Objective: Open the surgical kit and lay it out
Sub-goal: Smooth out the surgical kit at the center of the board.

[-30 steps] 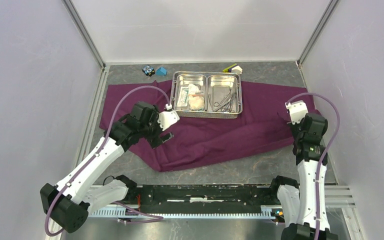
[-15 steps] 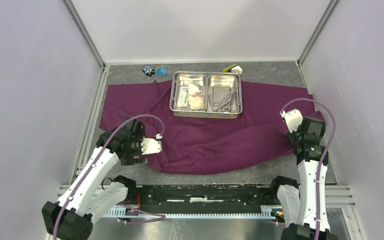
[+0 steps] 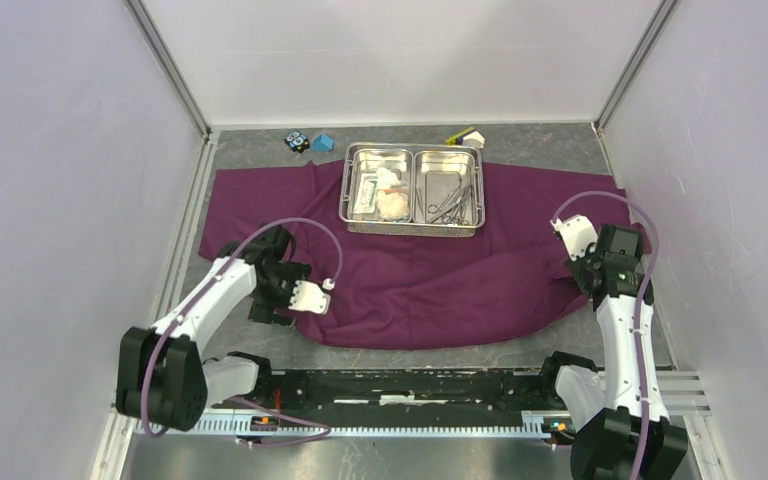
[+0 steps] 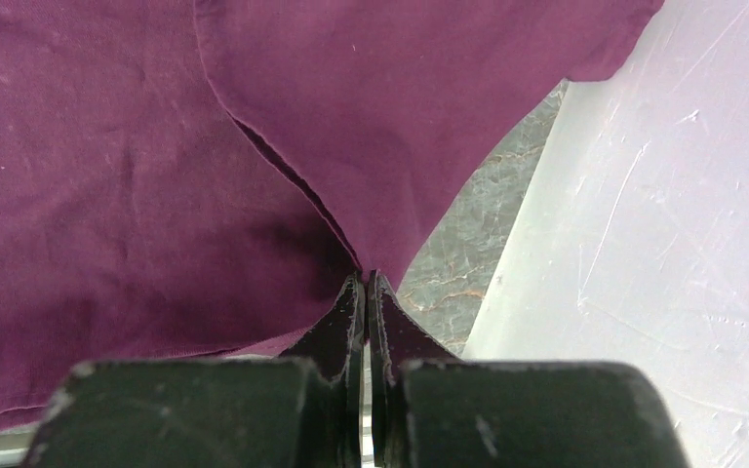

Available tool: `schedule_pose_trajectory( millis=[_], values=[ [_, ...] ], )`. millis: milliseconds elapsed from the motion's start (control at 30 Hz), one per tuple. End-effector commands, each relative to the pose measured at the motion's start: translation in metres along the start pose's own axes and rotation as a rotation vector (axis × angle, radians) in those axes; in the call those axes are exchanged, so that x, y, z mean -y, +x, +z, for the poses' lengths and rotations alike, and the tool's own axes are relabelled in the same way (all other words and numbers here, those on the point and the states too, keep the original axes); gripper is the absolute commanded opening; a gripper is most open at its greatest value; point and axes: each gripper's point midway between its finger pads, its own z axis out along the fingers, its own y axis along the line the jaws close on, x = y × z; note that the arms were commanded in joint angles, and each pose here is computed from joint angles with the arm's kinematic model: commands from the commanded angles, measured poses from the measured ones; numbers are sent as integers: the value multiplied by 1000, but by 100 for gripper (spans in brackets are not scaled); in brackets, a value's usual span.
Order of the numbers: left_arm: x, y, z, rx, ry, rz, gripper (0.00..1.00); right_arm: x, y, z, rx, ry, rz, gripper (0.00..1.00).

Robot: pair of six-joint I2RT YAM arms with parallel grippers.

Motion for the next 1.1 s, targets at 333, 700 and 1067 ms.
schedule_pose_trajectory(
  millis=[333,700,1067],
  values=[
    [-10,-2,34,34,99,129,85,16,-26,14,60,1,-53,0],
    [9,17,48,-25,103,128,71,17,-26,18,53,-4,-51,0],
    [17,24,65,-55,124,138,36,16,-23,14,50,-4,-57,1]
  ],
)
